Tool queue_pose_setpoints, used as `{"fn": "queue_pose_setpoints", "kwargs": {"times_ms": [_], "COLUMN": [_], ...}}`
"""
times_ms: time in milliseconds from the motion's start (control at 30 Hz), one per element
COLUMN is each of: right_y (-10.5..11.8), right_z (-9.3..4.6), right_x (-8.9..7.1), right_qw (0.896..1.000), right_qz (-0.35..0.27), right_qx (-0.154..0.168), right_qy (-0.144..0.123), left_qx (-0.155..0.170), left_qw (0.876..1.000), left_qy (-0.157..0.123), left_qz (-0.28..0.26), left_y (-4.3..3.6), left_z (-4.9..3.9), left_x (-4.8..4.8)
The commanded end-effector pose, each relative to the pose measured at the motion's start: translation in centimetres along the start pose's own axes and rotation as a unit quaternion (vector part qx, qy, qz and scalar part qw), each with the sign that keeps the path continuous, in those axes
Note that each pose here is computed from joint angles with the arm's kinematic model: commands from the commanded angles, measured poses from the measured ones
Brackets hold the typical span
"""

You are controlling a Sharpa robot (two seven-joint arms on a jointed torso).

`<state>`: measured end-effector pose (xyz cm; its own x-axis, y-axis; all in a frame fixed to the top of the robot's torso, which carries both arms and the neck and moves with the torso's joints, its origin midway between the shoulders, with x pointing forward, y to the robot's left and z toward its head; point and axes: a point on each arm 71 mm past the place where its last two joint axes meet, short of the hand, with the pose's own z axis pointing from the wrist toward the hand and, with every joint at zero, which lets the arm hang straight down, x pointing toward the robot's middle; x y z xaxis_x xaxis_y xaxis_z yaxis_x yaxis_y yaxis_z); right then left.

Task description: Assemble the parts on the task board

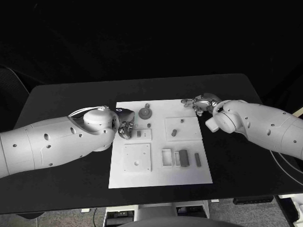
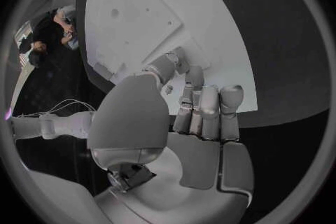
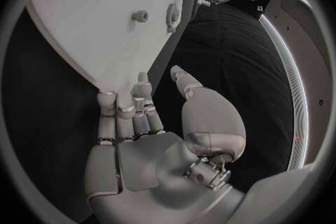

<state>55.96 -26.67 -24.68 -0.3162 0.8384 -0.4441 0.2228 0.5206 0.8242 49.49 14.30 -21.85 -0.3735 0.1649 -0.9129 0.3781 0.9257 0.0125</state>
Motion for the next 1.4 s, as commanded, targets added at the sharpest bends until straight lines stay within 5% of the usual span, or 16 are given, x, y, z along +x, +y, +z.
{"fn": "queue_pose_setpoints", "kwargs": {"times_ms": [33,1400], "right_y": [0.03,0.02], "right_z": [0.01,0.02], "right_x": [0.24,0.25], "right_qw": [1.000,1.000], "right_qz": [-0.004,-0.005], "right_qx": [-0.002,-0.002], "right_qy": [0.011,0.011], "left_qx": [-0.004,-0.008], "left_qw": [1.000,1.000], "left_qy": [0.007,0.001], "left_qz": [0.008,0.006], "left_y": [-0.01,-0.07], "left_z": [-0.06,0.02], "left_x": [0.17,0.06]}}
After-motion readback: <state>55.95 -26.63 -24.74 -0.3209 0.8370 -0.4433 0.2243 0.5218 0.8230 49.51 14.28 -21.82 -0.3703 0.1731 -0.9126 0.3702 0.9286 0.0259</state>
